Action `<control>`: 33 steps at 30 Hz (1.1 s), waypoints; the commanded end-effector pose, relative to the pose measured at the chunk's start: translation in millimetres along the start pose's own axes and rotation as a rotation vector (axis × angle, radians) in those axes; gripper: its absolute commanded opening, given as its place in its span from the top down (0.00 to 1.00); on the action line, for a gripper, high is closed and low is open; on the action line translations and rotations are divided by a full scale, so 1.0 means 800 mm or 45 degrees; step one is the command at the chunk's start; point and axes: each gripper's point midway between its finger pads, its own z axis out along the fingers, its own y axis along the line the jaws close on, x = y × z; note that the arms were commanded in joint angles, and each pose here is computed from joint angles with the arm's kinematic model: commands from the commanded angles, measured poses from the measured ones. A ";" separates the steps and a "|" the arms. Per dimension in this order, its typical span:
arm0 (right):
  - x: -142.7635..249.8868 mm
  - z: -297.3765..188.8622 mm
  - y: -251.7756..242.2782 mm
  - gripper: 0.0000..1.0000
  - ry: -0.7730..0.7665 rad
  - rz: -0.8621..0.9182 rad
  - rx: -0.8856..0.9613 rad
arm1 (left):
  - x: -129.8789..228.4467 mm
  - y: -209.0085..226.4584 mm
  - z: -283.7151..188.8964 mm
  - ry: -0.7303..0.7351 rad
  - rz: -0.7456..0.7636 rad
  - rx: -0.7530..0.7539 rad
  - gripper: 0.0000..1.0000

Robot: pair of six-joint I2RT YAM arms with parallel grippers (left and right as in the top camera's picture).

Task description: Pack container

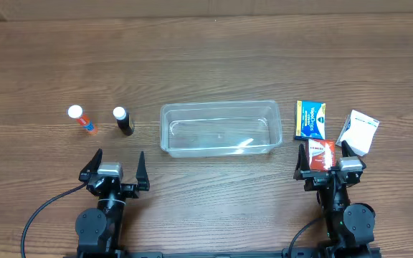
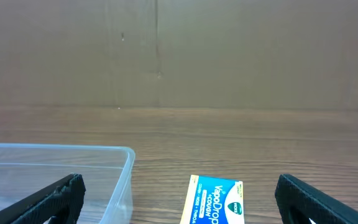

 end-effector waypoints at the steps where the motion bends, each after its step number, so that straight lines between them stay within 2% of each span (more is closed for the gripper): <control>1: 0.002 0.000 -0.001 0.00 -0.004 -0.004 0.007 | -0.001 -0.001 0.000 -0.008 -0.018 0.011 0.00; 16: 0.001 0.000 -0.001 0.00 -0.011 0.002 0.006 | 0.000 0.000 0.000 -0.005 -0.052 0.003 0.00; 19: 0.001 0.000 -0.001 0.00 -0.011 0.211 0.005 | 0.000 -0.001 0.000 -0.004 -0.175 0.007 0.00; 22: -0.006 -0.002 -0.001 0.00 -0.007 0.240 0.006 | -0.007 -0.006 -0.005 0.020 -0.176 0.037 0.00; 24: -0.021 -0.007 -0.002 0.00 0.012 0.238 0.011 | -0.031 -0.006 -0.015 0.024 -0.133 0.033 0.00; 30: -0.087 -0.007 0.001 0.00 0.161 0.294 0.023 | -0.089 0.002 -0.030 0.177 -0.120 -0.028 0.00; 33: -0.113 0.011 0.029 0.00 0.454 0.293 -0.096 | -0.115 0.002 -0.021 0.426 -0.145 -0.043 0.00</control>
